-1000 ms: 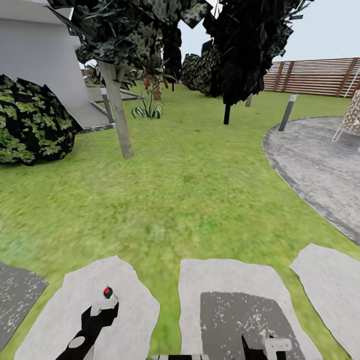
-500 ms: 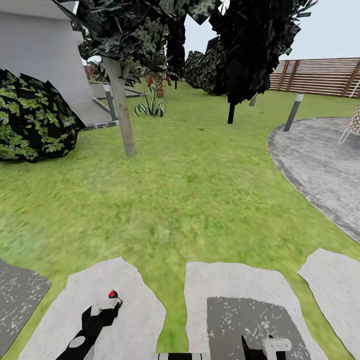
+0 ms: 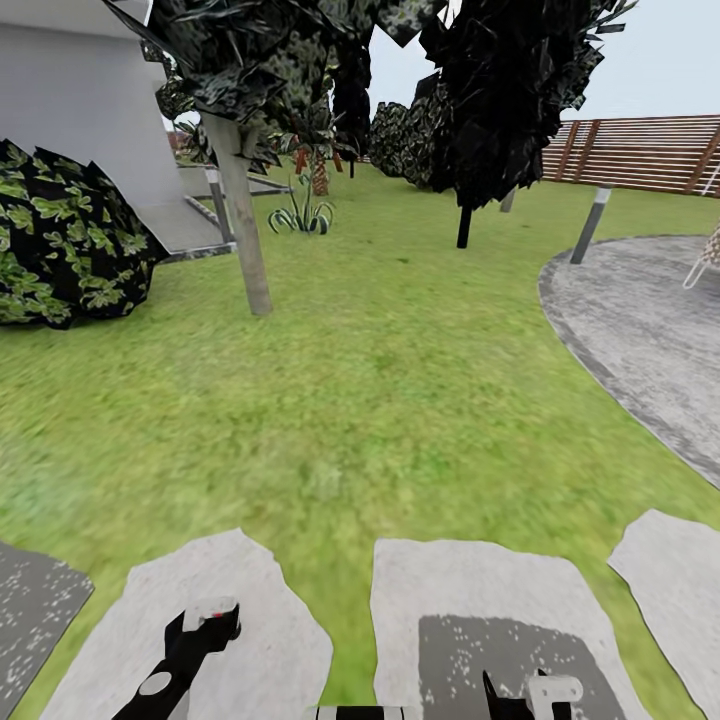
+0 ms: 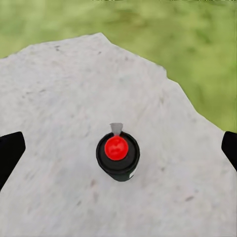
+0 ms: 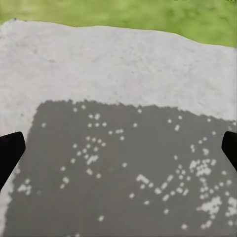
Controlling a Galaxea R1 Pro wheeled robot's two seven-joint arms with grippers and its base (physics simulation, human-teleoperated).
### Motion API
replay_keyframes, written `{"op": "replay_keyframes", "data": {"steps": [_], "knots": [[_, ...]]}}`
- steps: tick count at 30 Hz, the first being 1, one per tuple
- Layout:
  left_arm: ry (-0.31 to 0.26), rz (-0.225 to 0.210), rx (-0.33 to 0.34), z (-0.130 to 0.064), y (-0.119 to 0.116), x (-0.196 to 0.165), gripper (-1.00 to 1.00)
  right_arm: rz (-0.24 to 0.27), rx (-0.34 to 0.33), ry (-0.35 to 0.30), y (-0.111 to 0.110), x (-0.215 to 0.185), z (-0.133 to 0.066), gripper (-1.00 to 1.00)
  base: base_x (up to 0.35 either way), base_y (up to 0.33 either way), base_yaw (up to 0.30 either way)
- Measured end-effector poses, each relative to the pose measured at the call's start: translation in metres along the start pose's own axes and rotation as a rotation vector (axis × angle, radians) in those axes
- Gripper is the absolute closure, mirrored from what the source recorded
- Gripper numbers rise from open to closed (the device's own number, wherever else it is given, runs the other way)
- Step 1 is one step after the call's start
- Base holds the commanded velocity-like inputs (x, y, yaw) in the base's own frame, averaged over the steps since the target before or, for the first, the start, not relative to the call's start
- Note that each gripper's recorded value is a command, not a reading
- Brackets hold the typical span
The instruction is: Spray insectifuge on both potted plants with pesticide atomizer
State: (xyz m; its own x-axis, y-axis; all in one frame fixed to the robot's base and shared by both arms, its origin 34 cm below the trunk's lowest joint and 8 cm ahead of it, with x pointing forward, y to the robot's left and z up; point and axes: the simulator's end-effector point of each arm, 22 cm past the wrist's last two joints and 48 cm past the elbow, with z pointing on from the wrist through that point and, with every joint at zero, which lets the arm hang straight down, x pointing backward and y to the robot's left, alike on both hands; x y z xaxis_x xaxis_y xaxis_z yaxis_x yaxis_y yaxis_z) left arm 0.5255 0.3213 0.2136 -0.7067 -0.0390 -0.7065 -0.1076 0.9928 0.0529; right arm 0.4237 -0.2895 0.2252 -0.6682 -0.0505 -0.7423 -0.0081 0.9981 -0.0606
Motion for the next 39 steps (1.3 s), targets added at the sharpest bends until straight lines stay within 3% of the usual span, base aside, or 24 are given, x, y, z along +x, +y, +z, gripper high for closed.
{"op": "replay_keyframes", "data": {"steps": [14,20,39], "knots": [[0.018,0.007,0.002,0.003,-0.001,0.014,-1.0,-0.001,-0.002,0.03,0.001,0.014,0.001,-1.0,0.005,0.0,0.0],[-0.012,0.009,0.002,0.007,-0.002,0.018,-1.0,-0.001,-0.003,0.063,0.001,0.029,0.001,-1.0,0.0,0.0,0.0],[0.065,0.019,0.0,0.014,-0.001,0.062,-1.0,-0.004,-0.006,0.148,0.003,0.068,0.0,-1.0,0.0,0.0,0.0]]}}
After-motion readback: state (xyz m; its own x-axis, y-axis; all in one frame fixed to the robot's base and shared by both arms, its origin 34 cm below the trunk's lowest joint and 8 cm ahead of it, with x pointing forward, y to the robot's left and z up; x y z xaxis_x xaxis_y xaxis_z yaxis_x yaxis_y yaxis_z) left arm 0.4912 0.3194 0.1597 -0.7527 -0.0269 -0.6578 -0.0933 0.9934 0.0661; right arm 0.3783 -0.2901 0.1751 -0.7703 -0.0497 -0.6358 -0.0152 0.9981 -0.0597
